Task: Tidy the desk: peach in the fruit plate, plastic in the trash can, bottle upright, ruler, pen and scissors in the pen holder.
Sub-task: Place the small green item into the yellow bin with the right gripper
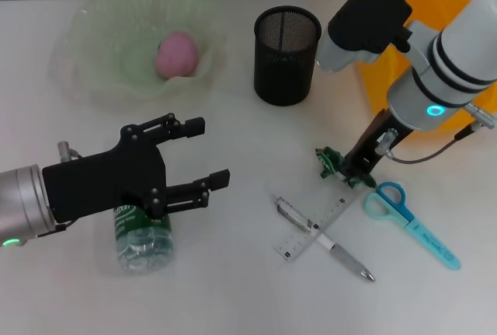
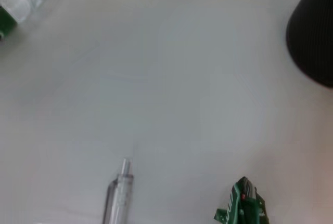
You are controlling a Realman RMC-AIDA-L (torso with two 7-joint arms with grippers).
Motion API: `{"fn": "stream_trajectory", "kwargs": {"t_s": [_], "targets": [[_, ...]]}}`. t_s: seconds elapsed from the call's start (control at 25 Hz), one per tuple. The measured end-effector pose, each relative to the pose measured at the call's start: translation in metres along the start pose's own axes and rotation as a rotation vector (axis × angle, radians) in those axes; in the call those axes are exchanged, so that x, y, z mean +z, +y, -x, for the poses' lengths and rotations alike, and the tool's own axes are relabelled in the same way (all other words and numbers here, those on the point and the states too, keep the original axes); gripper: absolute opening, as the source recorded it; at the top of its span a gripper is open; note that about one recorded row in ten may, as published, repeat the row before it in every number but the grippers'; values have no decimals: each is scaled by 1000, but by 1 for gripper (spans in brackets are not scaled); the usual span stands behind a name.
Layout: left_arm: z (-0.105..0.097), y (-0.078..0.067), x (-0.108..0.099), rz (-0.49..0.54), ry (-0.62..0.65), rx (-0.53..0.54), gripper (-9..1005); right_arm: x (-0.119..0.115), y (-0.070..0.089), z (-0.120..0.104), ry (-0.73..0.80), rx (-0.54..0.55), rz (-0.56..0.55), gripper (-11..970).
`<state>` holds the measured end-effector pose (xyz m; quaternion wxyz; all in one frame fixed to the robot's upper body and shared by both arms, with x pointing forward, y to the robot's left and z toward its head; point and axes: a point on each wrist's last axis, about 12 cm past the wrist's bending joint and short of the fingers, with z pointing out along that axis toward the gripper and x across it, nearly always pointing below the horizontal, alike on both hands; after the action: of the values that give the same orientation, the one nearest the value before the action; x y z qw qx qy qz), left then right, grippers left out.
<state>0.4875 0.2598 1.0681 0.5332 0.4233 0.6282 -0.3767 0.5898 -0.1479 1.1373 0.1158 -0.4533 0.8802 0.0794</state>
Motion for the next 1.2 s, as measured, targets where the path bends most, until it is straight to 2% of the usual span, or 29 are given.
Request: {"fn": "stream_trajectory", "kwargs": {"t_s": [0.08,0.2,0.32,0.4,0.52,0.6,0.68,0.84,0.92,1.04,1.2], "targets": [[0,0,0,1,0,2,800,-15,1,1,-39,-1,-8,159],[2,1,0,1,-2,8,800,-57,-4,-1,-153,20,-49,108],[3,1,0,0,-5,11,799,-98,-13,-13,-265,73,-114,82],[3,2,0,2,-9,12,799,-121,-25,-26,-337,133,-197,65],[3,2,0,2,-10,12,798,-138,-52,-47,-386,257,-313,55],[4,2,0,1,-10,13,798,-136,-69,-59,-408,334,-350,48],[4,1,0,-2,-12,13,798,-124,-83,-65,-436,385,-348,41],[8,-2,0,-42,-37,11,797,-96,-98,-67,-451,411,-316,27],[12,-1,-1,-55,-47,-11,796,-82,-104,-66,-438,436,-288,82],[21,6,0,-58,-28,-116,796,-79,-105,-66,-449,441,-285,165],[35,12,-5,-9,-3,-169,795,-82,-102,-67,-499,425,-286,324]]}}
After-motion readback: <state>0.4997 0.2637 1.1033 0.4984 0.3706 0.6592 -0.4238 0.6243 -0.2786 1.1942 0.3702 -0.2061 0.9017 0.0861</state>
